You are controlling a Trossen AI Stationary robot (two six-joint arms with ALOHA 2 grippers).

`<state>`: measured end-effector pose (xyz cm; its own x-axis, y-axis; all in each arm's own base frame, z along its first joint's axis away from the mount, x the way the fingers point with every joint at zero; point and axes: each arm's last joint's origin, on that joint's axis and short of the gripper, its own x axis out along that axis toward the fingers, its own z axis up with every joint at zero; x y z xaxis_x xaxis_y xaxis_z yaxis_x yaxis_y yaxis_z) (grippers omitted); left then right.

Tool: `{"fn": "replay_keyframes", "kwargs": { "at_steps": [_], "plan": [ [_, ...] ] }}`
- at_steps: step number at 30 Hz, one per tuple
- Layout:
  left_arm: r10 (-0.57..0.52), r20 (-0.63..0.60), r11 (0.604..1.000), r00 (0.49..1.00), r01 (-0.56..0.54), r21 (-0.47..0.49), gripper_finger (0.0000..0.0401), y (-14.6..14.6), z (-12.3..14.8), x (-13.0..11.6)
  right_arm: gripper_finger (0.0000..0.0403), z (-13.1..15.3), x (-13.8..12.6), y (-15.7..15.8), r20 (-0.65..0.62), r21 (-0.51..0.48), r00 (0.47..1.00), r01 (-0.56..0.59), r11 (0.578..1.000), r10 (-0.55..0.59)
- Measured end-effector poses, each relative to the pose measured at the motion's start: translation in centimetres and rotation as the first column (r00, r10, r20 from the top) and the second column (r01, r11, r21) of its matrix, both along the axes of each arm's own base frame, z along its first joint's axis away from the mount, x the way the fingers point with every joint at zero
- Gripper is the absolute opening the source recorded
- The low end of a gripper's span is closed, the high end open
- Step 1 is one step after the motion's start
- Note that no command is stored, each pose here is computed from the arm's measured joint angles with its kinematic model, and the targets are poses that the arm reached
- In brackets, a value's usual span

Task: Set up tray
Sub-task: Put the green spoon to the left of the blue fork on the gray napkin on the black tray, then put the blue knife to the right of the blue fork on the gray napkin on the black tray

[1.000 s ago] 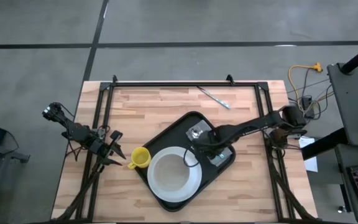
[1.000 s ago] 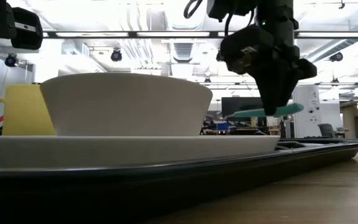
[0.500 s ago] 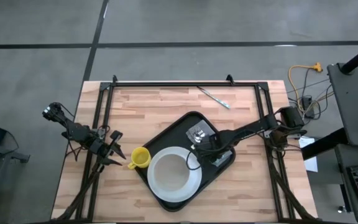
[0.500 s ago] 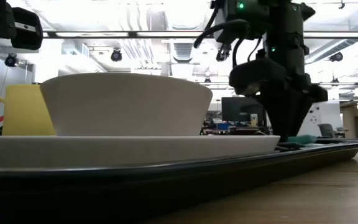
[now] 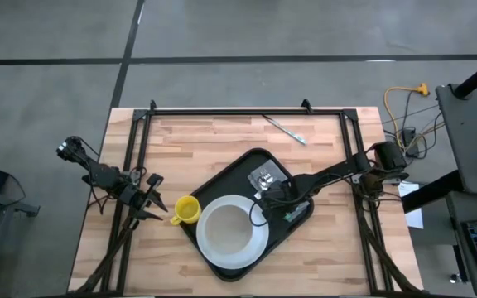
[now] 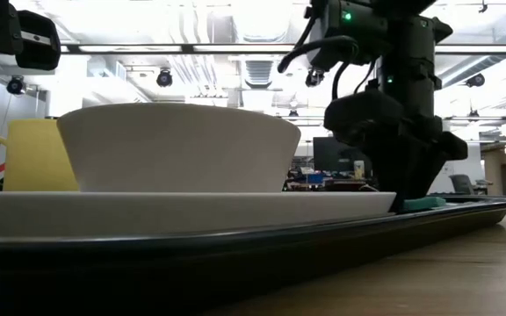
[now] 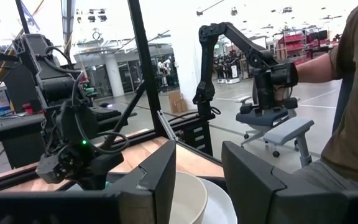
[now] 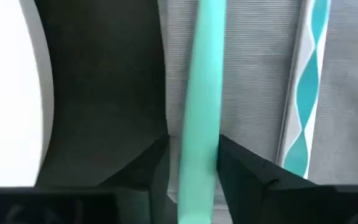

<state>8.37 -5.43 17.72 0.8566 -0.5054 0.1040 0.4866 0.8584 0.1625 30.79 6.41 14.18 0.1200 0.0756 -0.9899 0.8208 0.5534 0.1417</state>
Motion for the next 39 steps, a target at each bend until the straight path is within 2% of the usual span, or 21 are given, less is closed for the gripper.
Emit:
{"fn": "replay_keyframes", "kwargs": {
  "at_steps": [4, 9, 17, 22, 26, 33, 39],
  "plan": [
    [0.0, 0.0, 1.0, 1.0, 0.0, 0.0, 0.0116, 0.0, 0.0, 0.0, 0.0138, 0.4, 0.3, 0.1, 0.003, -0.004, 0.999, -0.038, 0.999, 0.038],
    [0.0, 0.0, 1.0, 1.0, 0.0, 0.0, 0.0116, 0.0, 0.0, 0.0, 0.0139, 1.2, 0.8, 0.2, 0.018, -0.006, 0.998, -0.063, 0.998, 0.063],
    [0.0, 0.001, 1.0, 1.0, 0.0, 0.0, 0.0116, 0.0, 0.0, 0.0, 0.0132, 3.1, 0.6, 0.0, -0.093, -0.027, 0.991, -0.101, 0.994, 0.099],
    [0.0, 0.0, 1.0, 1.0, 0.0, 0.0, 0.0116, 0.0, 0.0, 0.0, 0.0137, 4.3, 0.6, -1.0, -0.152, -0.111, 0.98, -0.144, 0.983, 0.126],
    [0.0, 0.0, 1.0, 1.0, 0.0, 0.0, 0.0116, 0.0, 0.0, 0.0, 0.0144, 5.1, 0.3, -3.1, -0.206, -0.146, 0.967, -0.179, 0.973, 0.147],
    [0.0, 0.0, 1.0, 1.0, 0.0, 0.0, 0.0116, 0.0, 0.0, 0.0, 0.0154, 6.8, -1.6, -9.1, -0.172, -0.215, 0.972, -0.197, 0.957, 0.161],
    [0.0, 0.0, 1.0, 1.0, 0.0, 0.0, 0.0116, 0.0, 0.0, 0.0, 0.0154, 6.6, -4.9, -15.5, -0.047, -0.274, 0.99, -0.143, 0.951, 0.136]
  ]
}}
